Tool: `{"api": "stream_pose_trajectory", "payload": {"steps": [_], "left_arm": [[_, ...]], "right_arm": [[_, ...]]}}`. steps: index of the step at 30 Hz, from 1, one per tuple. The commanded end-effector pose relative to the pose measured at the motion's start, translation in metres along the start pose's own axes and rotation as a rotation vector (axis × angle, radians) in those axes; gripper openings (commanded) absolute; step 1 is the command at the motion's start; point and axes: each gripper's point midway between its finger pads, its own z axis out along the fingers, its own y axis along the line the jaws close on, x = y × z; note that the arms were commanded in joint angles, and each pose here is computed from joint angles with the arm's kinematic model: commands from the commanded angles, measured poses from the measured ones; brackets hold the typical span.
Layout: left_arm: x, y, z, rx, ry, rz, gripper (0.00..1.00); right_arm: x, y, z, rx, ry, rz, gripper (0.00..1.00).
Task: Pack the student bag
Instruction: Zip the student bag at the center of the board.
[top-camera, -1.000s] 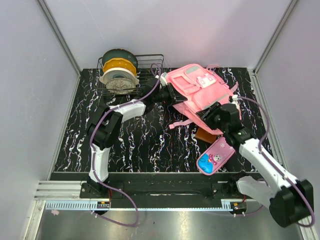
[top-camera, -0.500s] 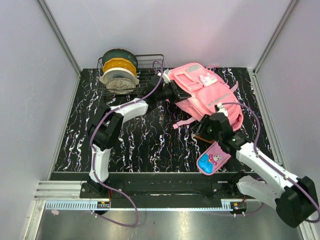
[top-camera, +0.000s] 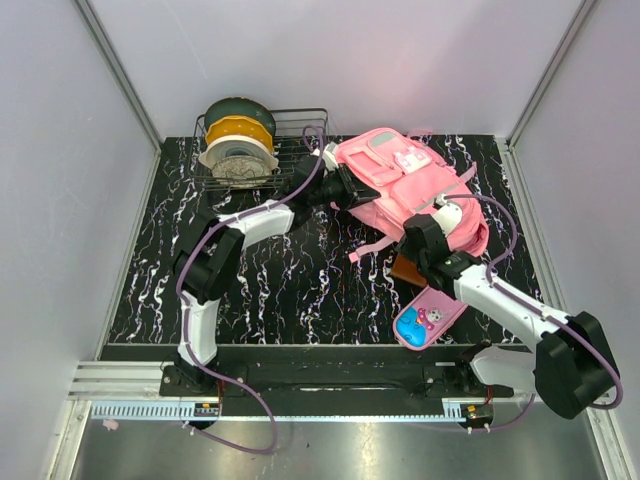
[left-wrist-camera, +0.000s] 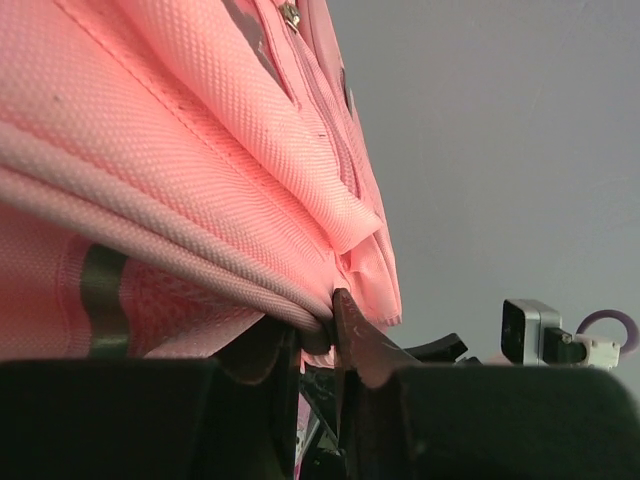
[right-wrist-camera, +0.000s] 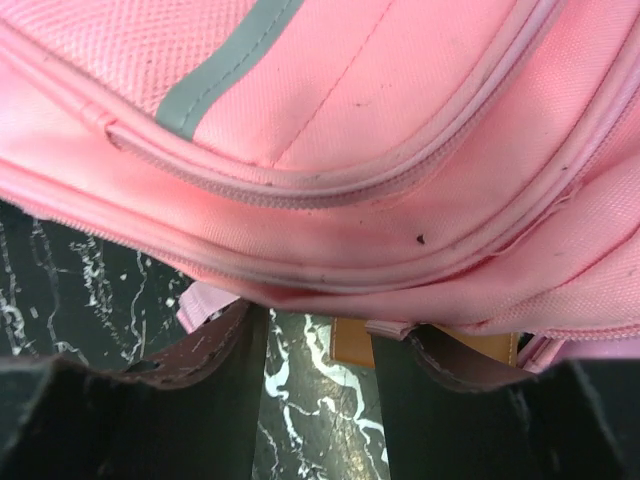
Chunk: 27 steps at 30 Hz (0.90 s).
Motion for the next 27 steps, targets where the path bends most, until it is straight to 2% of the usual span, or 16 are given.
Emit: {"api": "stream_pose_trajectory", "payload": {"steps": [1,5,10,15,16,20,24,27], "left_arm": [[-0.012,-0.114,-0.036,0.313,-0.053,0.142,0.00],[-0.007,-0.114,-0.038,0.321,-0.034,0.141,0.00],[0.001,-0.127,-0.043,0.372,-0.019,0.128,0.00],[0.009,-0.136,-0.045,0.386,-0.005,0.141,0.00],[0.011,-0.138,-0.046,0.392,-0.003,0.138,0.00],[0.011,-0.140,-0.046,0.403,0.002,0.137,0.01],[0.011,-0.142,-0.047,0.412,0.006,0.131,0.05],[0.013,-0.147,-0.050,0.439,0.016,0.124,0.06]], "right_arm": [[-0.038,0.011,0.011,0.041,-0.140,-0.011,0.49],[-0.044,0.015,0.016,0.034,-0.176,-0.024,0.45],[-0.053,0.016,0.023,0.028,-0.238,-0.093,0.45],[-0.075,0.023,0.020,-0.024,-0.382,-0.075,0.47],[-0.074,0.021,0.020,-0.031,-0.389,-0.115,0.47],[-0.091,0.028,0.003,-0.127,-0.494,-0.058,0.49],[-0.095,0.025,-0.001,-0.144,-0.511,-0.053,0.55],[-0.089,0.022,0.015,-0.116,-0.448,-0.096,0.56]]}}
